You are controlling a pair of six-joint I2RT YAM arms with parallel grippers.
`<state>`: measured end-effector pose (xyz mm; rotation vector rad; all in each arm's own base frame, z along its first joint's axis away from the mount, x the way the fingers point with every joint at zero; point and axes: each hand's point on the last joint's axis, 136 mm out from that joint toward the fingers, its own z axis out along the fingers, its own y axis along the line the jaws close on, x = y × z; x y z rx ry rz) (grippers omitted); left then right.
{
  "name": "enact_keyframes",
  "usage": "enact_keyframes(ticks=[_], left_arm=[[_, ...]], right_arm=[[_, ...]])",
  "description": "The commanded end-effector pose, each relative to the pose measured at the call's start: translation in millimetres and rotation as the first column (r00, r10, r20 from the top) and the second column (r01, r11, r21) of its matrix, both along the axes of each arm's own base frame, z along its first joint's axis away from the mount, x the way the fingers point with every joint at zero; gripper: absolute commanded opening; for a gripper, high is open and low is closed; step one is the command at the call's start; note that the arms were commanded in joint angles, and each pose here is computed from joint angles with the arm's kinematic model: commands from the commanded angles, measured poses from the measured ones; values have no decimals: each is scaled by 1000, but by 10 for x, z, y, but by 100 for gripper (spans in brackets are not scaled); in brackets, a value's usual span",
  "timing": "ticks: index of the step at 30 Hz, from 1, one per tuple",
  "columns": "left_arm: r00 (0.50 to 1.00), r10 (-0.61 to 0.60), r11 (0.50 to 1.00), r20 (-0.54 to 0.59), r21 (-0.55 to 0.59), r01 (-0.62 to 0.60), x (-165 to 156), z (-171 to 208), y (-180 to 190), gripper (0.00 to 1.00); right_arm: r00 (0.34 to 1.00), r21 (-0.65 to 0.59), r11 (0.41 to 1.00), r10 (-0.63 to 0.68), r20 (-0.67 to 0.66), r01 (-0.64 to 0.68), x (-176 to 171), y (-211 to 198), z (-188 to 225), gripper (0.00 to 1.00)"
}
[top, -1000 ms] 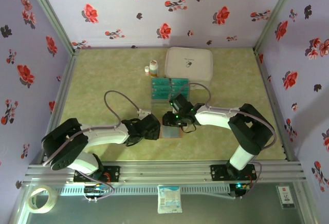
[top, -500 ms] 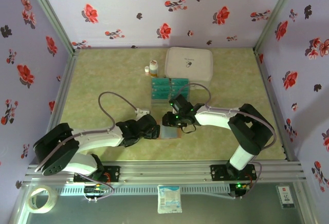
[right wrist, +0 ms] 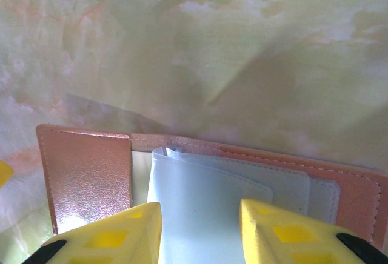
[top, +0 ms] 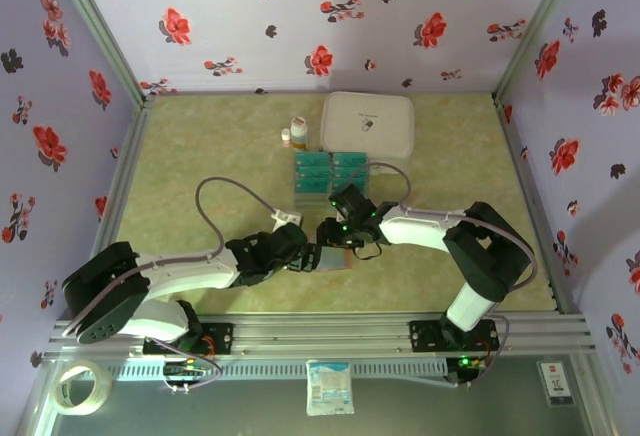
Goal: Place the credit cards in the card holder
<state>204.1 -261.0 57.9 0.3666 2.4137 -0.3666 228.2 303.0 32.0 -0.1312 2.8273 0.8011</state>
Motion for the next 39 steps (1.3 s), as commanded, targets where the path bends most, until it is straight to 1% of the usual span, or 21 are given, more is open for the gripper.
enact_keyframes(ticks=[1,7,18,25,30,35,39], left_arm=[[998,-58,998,27,-5,59,-32,21,-138,100],[997,-69,998,20,15,69,-51,-55,-156,100],[999,-52,996,-6,71,53,-65,-212,-90,99],[999,-36,995,-21,96,38,-85,-312,-21,94],[999,-27,994,-32,104,31,-104,-378,17,90],[999,-22,994,-34,103,26,-115,-404,41,90],[999,-23,995,-34,99,26,-116,-397,38,89]], right_arm=[[1000,2,1000,3,-12,-3,-37,17,-25,38],[1000,3,1000,3,-13,-3,-38,21,-31,38],[1000,13,1000,4,-3,-4,-27,35,25,39],[1000,25,1000,5,29,-5,40,66,205,49],[998,32,999,-7,55,5,85,47,338,54],[997,24,999,-35,66,33,118,-45,376,56],[998,13,999,-42,55,41,97,-92,316,57]])
